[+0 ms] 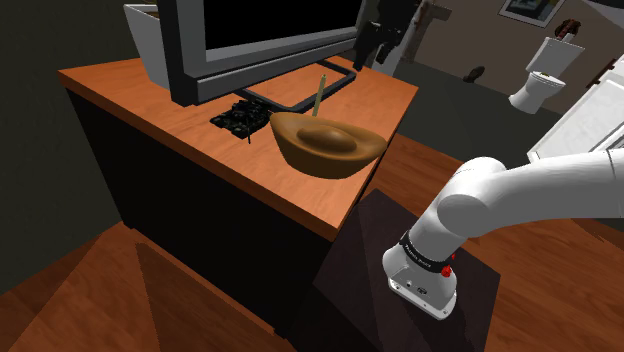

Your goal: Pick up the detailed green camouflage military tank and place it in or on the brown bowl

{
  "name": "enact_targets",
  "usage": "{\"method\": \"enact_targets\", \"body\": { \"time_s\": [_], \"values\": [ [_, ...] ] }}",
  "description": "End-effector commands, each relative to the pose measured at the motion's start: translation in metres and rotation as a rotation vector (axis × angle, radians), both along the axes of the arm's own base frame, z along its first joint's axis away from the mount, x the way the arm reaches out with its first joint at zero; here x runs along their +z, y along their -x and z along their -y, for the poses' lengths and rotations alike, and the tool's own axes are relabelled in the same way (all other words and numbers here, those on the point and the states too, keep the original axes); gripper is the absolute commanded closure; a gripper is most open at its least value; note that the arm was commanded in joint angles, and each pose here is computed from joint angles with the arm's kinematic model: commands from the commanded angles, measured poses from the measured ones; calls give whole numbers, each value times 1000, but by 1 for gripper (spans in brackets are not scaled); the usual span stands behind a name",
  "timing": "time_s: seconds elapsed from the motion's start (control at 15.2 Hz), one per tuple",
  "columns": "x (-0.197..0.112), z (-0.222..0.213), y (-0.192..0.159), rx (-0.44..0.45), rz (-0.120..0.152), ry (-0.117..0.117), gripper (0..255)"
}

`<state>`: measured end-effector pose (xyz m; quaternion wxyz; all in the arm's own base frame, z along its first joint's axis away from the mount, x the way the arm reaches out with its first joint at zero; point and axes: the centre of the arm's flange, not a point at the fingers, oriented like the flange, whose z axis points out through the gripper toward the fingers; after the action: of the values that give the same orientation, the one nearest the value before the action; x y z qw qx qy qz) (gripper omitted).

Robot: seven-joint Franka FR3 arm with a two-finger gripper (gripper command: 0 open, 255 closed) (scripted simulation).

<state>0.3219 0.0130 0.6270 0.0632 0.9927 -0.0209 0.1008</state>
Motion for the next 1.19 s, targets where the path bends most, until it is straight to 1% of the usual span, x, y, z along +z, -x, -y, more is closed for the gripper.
{"method": "enact_targets", "body": {
  "time_s": [0.0,0.53,1.12],
  "values": [
    [0,0,0,0,0,0,0],
    [-48,-76,-47,-168,-50,-91,0],
    [-97,-155,-111,-357,-106,-193,0]
  ]
}}
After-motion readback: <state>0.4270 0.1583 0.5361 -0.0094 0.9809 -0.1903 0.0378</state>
